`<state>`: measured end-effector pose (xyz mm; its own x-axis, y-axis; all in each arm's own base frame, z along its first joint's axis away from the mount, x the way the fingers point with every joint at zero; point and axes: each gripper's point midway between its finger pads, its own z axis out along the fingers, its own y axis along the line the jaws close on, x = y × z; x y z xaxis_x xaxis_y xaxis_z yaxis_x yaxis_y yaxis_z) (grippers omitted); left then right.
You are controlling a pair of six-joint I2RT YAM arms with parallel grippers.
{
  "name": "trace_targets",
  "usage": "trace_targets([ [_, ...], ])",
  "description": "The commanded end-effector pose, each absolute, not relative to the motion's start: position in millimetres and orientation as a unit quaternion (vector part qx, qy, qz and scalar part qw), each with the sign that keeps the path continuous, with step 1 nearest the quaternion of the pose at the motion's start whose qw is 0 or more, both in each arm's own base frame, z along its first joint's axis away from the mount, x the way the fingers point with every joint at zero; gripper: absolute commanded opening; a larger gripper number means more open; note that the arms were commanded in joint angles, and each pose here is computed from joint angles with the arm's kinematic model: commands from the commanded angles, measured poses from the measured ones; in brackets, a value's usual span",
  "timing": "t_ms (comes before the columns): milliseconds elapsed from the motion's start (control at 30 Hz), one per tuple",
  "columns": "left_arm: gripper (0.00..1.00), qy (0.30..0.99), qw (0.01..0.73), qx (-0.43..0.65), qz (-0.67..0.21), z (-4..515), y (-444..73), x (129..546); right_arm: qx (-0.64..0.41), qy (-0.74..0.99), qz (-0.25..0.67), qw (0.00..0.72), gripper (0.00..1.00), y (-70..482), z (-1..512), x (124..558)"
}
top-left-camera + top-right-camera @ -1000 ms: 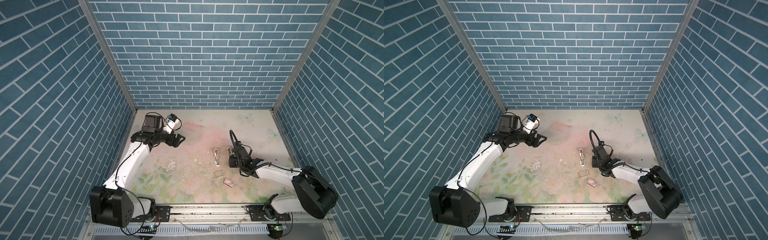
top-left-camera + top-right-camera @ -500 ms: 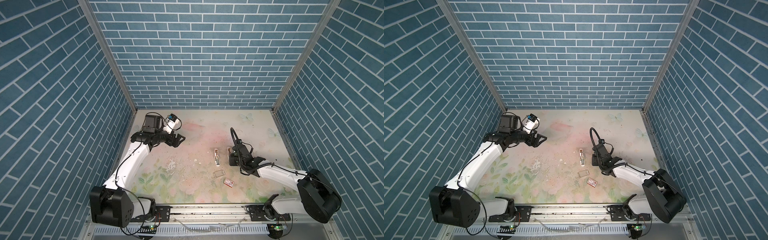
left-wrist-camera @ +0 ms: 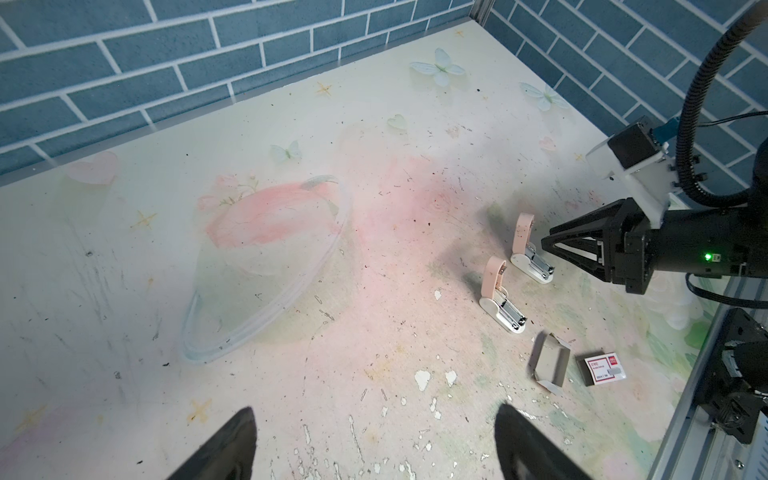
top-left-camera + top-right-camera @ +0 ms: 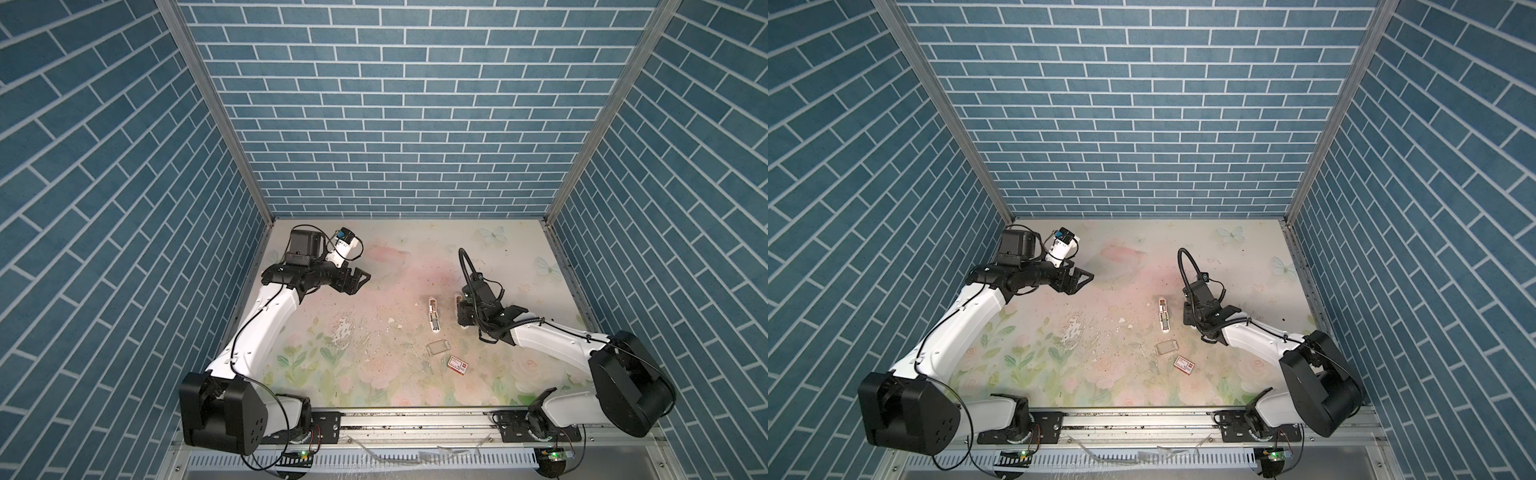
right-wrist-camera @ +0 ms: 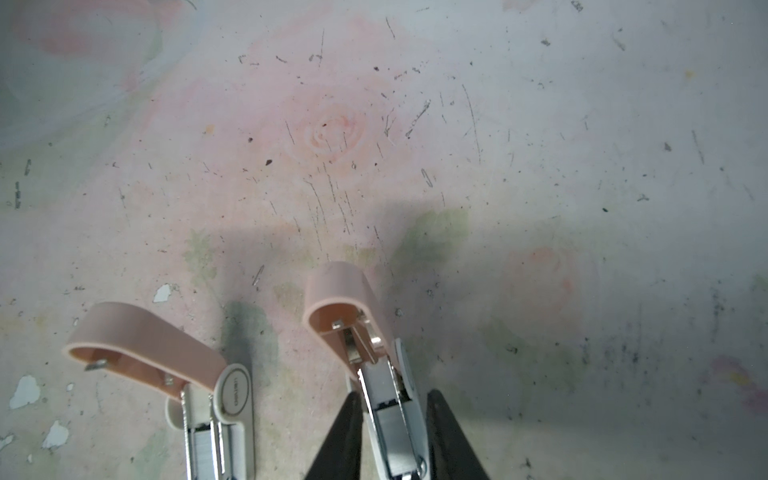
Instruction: Load the staples into the stapler
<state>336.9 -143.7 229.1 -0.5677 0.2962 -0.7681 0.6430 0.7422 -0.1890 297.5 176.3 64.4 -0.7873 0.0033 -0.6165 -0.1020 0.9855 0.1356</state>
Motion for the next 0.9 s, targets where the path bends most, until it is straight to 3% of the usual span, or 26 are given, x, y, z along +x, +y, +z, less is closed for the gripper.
trace_targets([
  [0,0.91,0.853,0.379,0.274,-0.232,230.5,-141.7,335.3,-0.032,0.943,0.064,0.324,0.29,171.5,63.3,300.2],
  [500,0.91,0.853,0.379,0.274,-0.232,229.8,-141.6,335.2,-0.022,0.949,0.08,0.305,0.27,166.3,47.5,283.7],
  [733,0.91,0.843,0.392,0.293,-0.224,248.0,-142.0,334.8,-0.06,0.932,0.159,0.319,0.33,189.6,95.0,275.1],
  [867,0.97,0.829,0.391,0.323,-0.237,264.8,-148.9,329.8,-0.08,0.935,0.188,0.29,0.38,204.3,108.2,267.6],
])
